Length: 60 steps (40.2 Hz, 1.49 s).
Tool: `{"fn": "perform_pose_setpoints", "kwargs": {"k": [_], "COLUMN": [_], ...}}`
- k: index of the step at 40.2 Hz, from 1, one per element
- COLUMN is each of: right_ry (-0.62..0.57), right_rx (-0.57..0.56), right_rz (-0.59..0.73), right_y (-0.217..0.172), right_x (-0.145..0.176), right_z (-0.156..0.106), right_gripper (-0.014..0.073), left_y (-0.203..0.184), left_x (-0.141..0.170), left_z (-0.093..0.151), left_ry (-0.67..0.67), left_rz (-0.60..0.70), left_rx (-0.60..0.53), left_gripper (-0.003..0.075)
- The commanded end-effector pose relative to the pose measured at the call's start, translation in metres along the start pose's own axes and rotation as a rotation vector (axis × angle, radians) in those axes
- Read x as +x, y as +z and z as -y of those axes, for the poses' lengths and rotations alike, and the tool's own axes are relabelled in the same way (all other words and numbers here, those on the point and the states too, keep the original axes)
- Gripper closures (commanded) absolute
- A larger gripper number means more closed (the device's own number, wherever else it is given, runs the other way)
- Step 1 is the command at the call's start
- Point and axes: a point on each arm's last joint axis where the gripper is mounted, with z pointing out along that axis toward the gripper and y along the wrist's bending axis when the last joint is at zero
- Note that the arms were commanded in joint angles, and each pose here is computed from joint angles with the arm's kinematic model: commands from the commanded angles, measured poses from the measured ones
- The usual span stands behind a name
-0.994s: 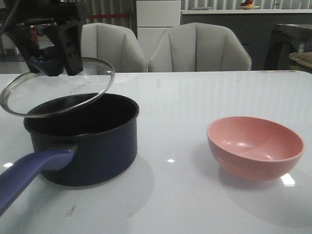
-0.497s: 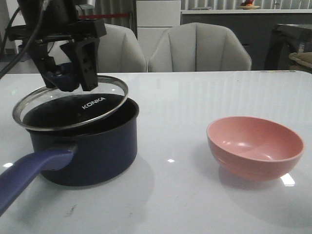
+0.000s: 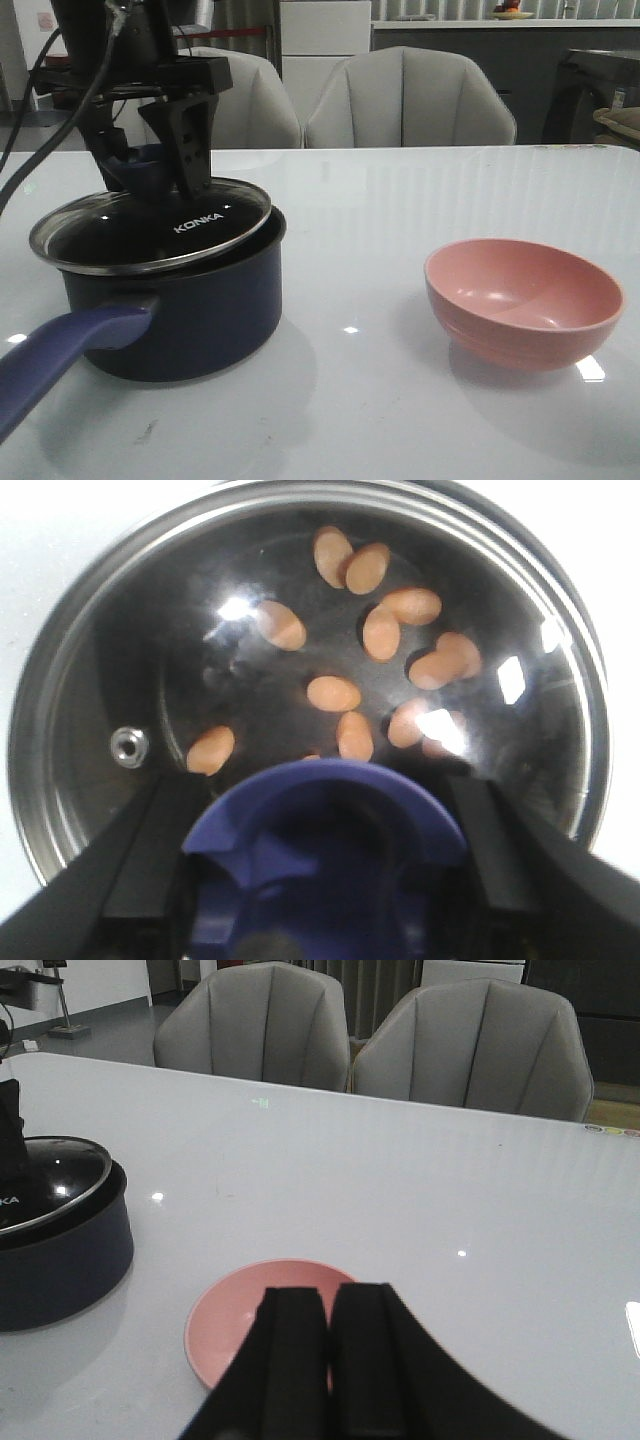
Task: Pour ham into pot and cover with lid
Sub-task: 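Lower the lid onto the pot rim with the left gripper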
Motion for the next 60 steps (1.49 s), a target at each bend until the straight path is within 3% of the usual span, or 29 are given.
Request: {"fn": "perform_pose_setpoints", "kwargs": {"k": [1,13,28,34,60], "right_ry": [-0.004,-0.004,-0.004,-0.004,-0.004], "right_rx": [0.013,0.013,0.013,0.013,0.013], "right_rz": [0.093,0.093,0.093,0.093,0.093], "right_y": [-0.002,-0.002,-0.002,-0.002,-0.002], "right_x": [-0.015,-0.015,-0.015,-0.015,-0.015], "right_z": [0.001,0.001,0.001,0.001,0.001], "right_gripper": [0.0434,0.0434,0.0434,0.0434,0.0434], "left_y": [-0.018,-0.026,-0.024,-0.024,-0.029], "left_x": [0.000,-0.004,-0.003,-0.003,0.000], "left_z": [0.009,0.011,0.027,0.025,0.021], "left_ry": [0.006,0.007,0.053,0.054,0.045], "left_rz": [0.016,0.047,0.042,0.042,0.053], "left_rx": [0.039,0.051,0.059,0.004,-0.036], "left_gripper": [0.0454,0.0318,0.0297,0.0295,0.0265]}}
